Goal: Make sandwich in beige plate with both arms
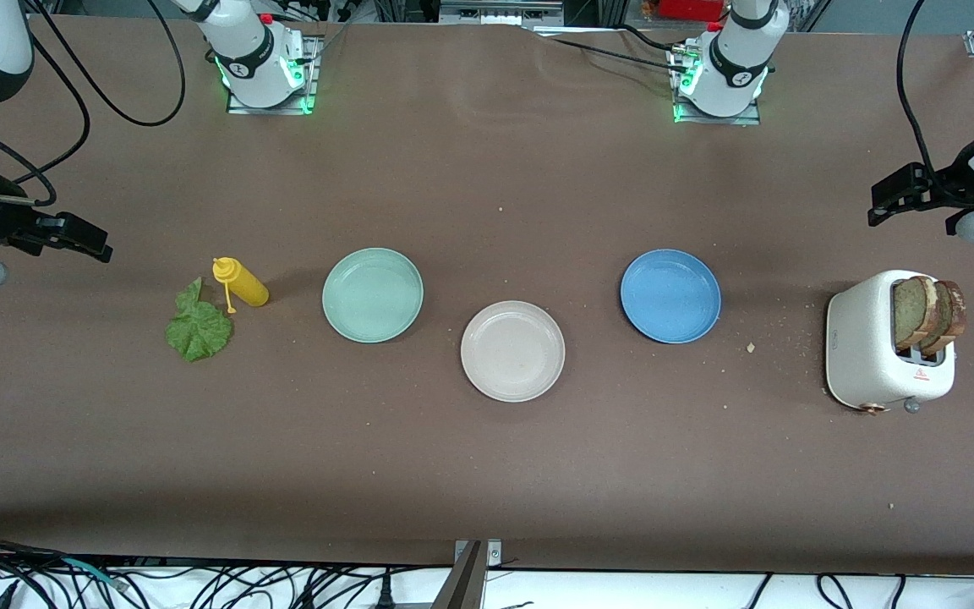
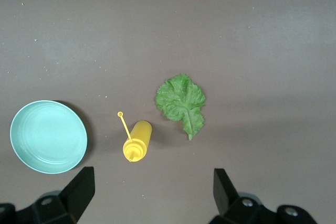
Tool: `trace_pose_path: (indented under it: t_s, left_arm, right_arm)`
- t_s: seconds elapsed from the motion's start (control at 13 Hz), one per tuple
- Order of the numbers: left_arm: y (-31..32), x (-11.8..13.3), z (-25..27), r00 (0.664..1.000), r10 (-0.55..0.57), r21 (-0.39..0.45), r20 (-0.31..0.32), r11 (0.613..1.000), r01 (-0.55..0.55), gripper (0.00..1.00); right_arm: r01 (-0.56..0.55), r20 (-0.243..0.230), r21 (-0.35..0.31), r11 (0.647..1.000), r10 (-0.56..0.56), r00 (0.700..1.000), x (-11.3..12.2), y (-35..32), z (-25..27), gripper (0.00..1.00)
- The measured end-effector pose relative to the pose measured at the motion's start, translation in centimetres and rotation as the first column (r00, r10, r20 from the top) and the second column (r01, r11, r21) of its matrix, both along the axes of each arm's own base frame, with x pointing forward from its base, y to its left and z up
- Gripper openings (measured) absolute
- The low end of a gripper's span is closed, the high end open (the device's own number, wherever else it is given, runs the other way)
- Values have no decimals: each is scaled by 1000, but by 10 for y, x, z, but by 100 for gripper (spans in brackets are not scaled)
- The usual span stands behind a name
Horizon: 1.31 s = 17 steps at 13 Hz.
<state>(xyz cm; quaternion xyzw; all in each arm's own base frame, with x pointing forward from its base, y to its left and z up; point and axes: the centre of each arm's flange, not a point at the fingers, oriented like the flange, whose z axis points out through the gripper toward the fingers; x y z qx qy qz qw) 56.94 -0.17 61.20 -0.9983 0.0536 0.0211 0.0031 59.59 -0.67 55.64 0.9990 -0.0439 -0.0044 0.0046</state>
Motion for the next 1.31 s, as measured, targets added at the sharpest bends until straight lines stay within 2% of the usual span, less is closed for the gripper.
trace_pose_path:
  t_s: [1.31]
  left_arm:
    - [0,1,-2,1000,0,0,-4,1000,0,100]
  right_arm:
    - [2,-15,0,1000,-2,1000,-2,-1,-3,100]
